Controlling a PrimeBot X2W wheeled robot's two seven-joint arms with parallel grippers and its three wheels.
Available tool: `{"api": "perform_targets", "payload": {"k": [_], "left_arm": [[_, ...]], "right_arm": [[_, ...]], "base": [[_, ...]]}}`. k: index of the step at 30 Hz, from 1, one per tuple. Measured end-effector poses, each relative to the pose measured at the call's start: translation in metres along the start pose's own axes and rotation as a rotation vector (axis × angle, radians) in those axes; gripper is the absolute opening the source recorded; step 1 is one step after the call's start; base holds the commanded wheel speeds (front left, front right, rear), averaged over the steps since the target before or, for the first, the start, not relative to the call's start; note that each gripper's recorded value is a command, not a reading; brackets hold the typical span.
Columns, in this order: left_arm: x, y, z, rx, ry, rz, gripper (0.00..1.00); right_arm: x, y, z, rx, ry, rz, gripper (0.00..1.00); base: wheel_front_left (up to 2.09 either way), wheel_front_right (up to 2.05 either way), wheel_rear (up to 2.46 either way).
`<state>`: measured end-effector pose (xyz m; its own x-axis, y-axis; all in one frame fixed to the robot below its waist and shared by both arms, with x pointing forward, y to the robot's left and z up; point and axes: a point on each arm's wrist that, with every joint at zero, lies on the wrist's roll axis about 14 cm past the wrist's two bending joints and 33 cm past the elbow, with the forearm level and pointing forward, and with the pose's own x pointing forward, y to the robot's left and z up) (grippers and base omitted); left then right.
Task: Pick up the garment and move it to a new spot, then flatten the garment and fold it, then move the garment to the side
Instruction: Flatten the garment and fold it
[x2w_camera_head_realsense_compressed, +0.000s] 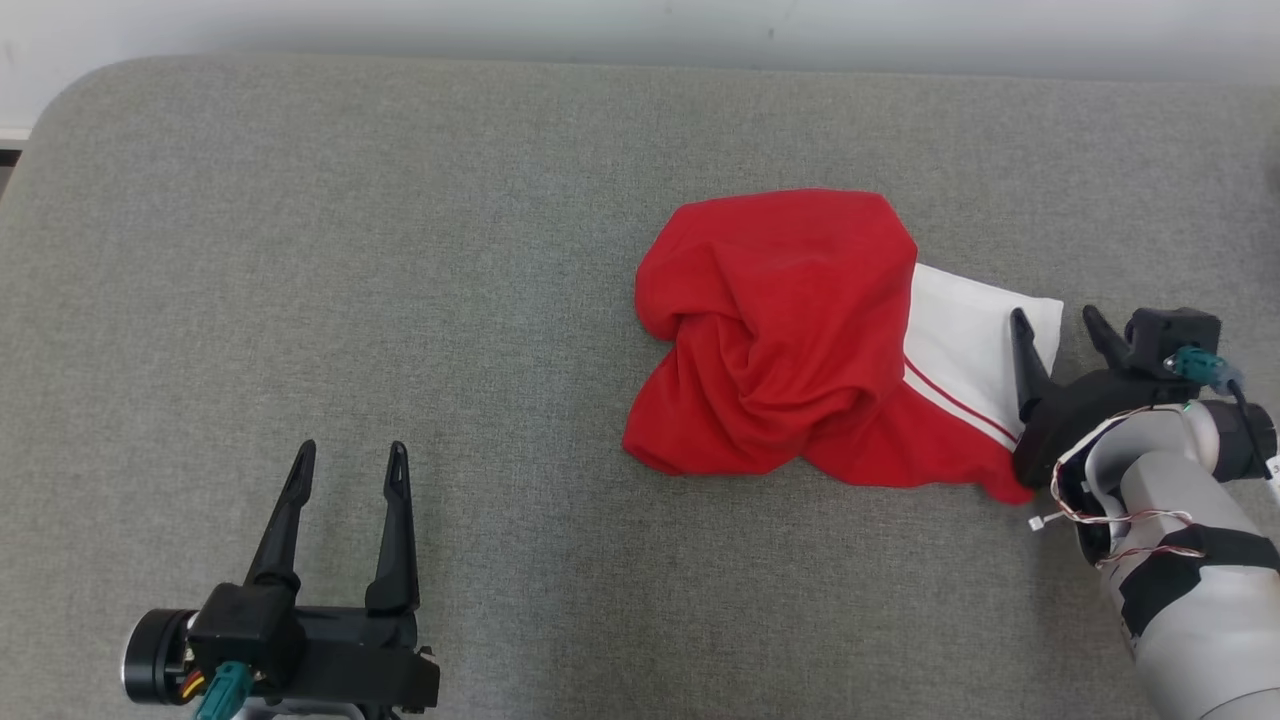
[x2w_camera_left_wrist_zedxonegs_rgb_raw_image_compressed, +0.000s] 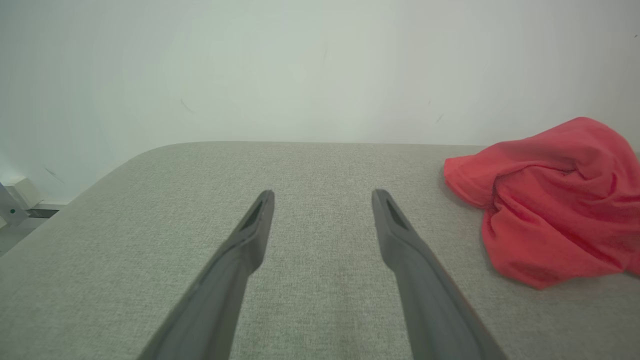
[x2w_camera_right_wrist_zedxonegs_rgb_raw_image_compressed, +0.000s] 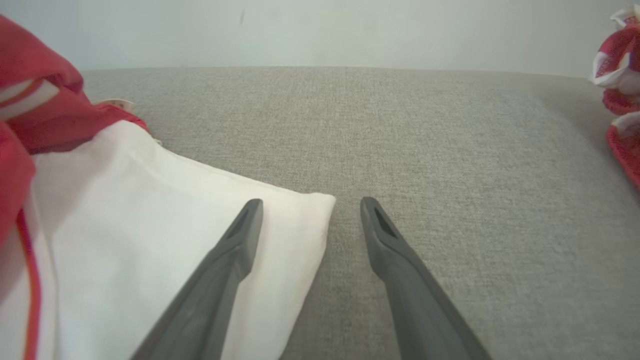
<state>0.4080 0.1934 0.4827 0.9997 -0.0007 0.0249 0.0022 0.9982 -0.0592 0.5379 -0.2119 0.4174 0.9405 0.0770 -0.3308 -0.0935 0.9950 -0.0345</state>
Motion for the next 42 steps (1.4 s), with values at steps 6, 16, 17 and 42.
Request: {"api": "perform_targets", "payload": {"k": [6, 16, 17, 42], "left_arm": [[-0.001, -0.001, 0.001, -0.002, -0.003, -0.002, 1.00], [-0.011, 0.002, 0.010, 0.000, -0.022, 0.007, 1.00], [-0.013, 0.003, 0.011, 0.000, -0.024, 0.009, 1.00], [-0.020, -0.031, 0.031, -0.018, -0.085, -0.088, 1.00]], "right_arm": [[-0.004, 0.006, -0.011, 0.006, 0.044, 0.010, 0.00], [-0.011, 0.015, 0.048, 0.005, -0.135, 0.038, 0.00], [-0.013, 0.018, 0.058, 0.003, -0.163, 0.047, 0.00], [-0.184, 0.110, 0.066, -0.184, -0.463, 0.444, 0.00]], "base": [[0.00, 0.00, 0.00], [0.00, 0.00, 0.00], [0.00, 0.00, 0.00], [0.00, 0.00, 0.00]]}}
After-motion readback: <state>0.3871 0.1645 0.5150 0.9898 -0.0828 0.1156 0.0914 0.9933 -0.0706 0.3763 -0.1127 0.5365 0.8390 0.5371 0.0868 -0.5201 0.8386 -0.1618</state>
